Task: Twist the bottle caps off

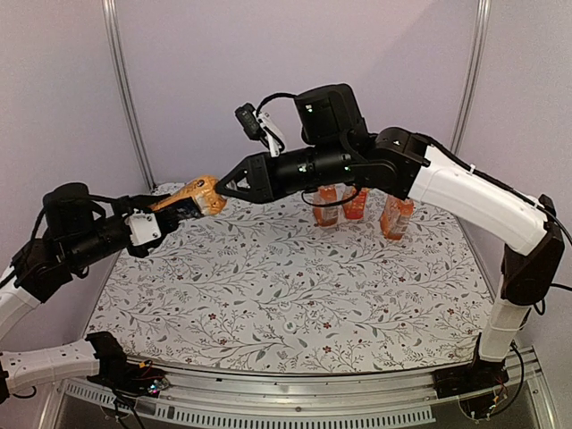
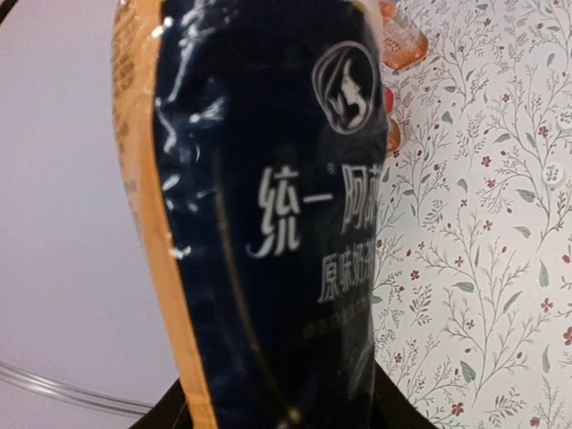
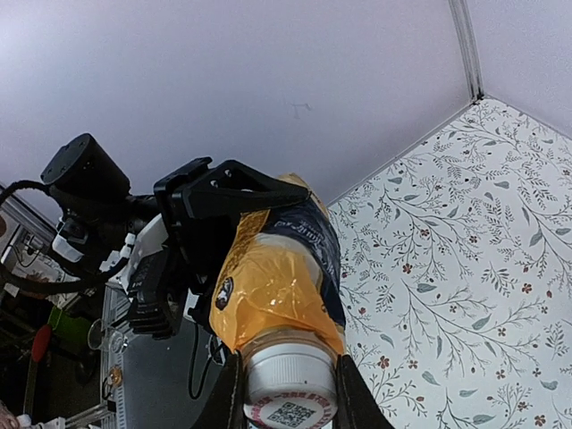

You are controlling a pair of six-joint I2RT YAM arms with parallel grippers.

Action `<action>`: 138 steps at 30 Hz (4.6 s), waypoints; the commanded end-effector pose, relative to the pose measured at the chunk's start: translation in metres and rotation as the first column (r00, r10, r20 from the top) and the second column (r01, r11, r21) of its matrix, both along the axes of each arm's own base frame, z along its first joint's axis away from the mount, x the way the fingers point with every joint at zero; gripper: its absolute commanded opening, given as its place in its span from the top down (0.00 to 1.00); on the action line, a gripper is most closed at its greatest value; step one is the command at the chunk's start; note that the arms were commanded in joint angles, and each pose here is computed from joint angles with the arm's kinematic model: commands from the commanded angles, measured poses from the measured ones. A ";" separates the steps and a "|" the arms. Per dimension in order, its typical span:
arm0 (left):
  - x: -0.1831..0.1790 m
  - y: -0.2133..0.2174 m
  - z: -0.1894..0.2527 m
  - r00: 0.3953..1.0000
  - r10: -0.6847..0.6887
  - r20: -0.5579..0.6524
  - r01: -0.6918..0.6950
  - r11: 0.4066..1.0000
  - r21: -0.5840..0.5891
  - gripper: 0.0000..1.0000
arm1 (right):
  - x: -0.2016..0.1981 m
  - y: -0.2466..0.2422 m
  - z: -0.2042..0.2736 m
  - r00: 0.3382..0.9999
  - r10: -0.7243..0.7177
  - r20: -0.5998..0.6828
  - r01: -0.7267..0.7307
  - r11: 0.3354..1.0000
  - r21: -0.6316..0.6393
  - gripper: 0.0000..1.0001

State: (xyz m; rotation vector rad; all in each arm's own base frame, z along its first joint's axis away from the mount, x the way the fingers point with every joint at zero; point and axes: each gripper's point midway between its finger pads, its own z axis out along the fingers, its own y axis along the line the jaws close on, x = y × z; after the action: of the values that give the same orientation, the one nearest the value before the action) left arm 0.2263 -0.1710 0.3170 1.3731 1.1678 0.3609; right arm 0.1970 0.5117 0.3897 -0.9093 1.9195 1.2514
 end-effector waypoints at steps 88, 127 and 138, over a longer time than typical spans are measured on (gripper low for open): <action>-0.152 -0.032 -0.042 0.562 -0.486 -0.670 0.433 0.862 -0.263 0.70 | -0.101 -0.022 -0.053 0.112 0.637 0.763 0.015 0.766 -0.642 0.77; -0.043 -0.014 -0.033 0.925 -0.121 -0.359 0.075 0.987 -0.139 0.71 | -0.024 -0.009 -0.030 0.975 -0.008 -0.222 -0.015 0.995 -0.103 0.77; -0.109 -0.027 -0.053 0.745 -0.353 -0.567 0.327 0.933 -0.151 0.72 | -0.119 -0.019 -0.049 0.827 0.462 0.321 -0.366 0.876 -0.315 1.00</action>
State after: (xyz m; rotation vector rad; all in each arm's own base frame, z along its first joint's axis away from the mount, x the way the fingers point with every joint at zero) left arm 0.1693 -0.1859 0.2724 1.4860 1.4185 -0.1165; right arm 0.1498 0.4994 0.3561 -1.0848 2.0627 1.2316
